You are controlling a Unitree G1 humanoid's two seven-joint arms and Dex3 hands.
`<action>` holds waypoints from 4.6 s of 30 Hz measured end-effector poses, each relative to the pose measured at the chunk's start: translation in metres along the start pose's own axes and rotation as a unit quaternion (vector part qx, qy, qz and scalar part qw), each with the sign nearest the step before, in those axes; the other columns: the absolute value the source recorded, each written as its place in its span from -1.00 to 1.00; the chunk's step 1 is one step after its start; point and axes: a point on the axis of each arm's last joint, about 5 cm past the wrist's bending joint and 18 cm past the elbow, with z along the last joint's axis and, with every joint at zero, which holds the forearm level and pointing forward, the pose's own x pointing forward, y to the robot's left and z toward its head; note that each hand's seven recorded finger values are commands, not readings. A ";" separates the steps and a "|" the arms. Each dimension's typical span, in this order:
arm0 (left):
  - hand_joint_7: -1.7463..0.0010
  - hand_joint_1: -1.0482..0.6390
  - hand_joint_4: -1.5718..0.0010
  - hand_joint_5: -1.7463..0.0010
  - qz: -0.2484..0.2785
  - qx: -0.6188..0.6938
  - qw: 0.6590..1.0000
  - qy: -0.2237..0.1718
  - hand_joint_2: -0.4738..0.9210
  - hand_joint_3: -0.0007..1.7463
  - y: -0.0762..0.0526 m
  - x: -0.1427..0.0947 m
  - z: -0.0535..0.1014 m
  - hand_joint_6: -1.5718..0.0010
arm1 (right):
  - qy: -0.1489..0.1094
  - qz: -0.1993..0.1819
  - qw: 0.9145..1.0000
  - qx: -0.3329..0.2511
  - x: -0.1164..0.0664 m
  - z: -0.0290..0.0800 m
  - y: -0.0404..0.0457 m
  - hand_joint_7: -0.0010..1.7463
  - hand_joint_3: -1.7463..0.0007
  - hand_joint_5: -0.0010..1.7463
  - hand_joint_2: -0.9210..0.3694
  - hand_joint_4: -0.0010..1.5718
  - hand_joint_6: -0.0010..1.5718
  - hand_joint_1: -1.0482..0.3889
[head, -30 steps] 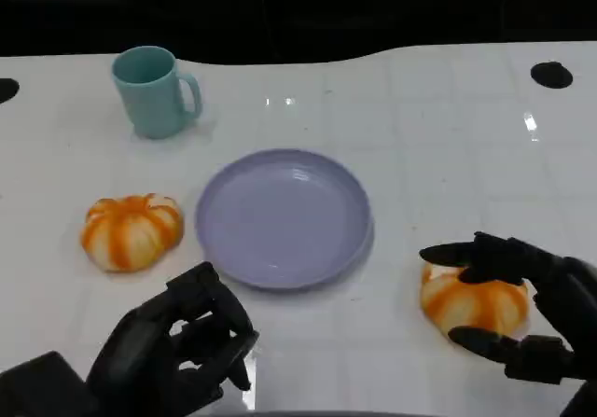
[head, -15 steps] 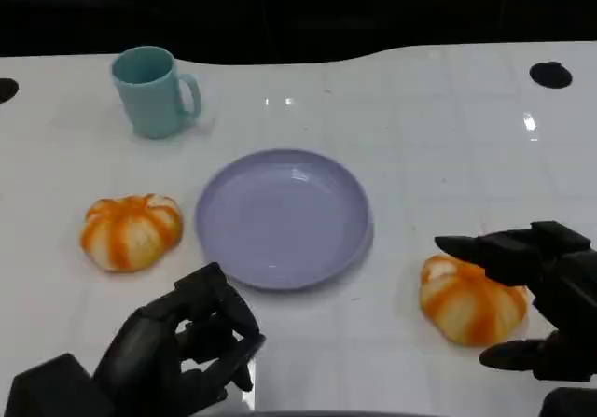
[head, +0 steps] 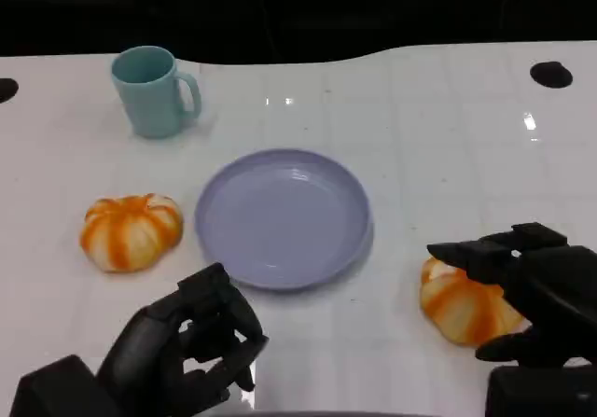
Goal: Grasp the bread from the table and place it into the plate.
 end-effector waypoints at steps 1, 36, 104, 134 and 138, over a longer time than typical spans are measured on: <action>-0.96 -0.40 0.12 -1.00 0.000 0.000 1.000 0.000 1.00 -0.52 0.000 0.000 0.000 0.40 | 0.002 0.002 1.000 -0.005 0.002 -0.001 0.0007 -0.94 0.99 -0.40 -0.79 -0.91 -0.56 -0.07; -0.92 -0.42 0.14 -1.00 0.002 -0.003 1.000 -0.007 1.00 -0.53 -0.006 -0.001 0.004 0.39 | 0.075 0.083 0.994 -0.007 0.076 -0.010 0.0293 -0.81 0.83 -0.37 -1.00 -0.08 0.18 -0.02; -0.95 -0.35 0.17 -1.00 0.005 -0.010 1.000 0.003 1.00 -0.50 -0.010 -0.012 0.004 0.44 | -0.142 -0.105 0.977 0.123 0.152 0.076 0.0199 -0.05 -0.17 1.00 -0.24 0.07 0.07 0.23; -0.98 -0.39 0.18 -1.00 0.004 -0.009 1.000 0.002 1.00 -0.51 -0.011 -0.010 0.005 0.44 | -0.184 -0.054 0.977 0.092 0.124 0.065 0.0042 -0.88 0.74 -0.21 -1.00 -0.80 -0.44 -0.27; -0.97 -0.39 0.17 -1.00 0.004 -0.005 1.000 0.001 1.00 -0.50 -0.011 -0.009 0.005 0.43 | -0.202 -0.071 0.966 0.143 0.110 0.056 0.0022 -0.86 0.77 -0.14 -1.00 -0.67 -0.37 -0.23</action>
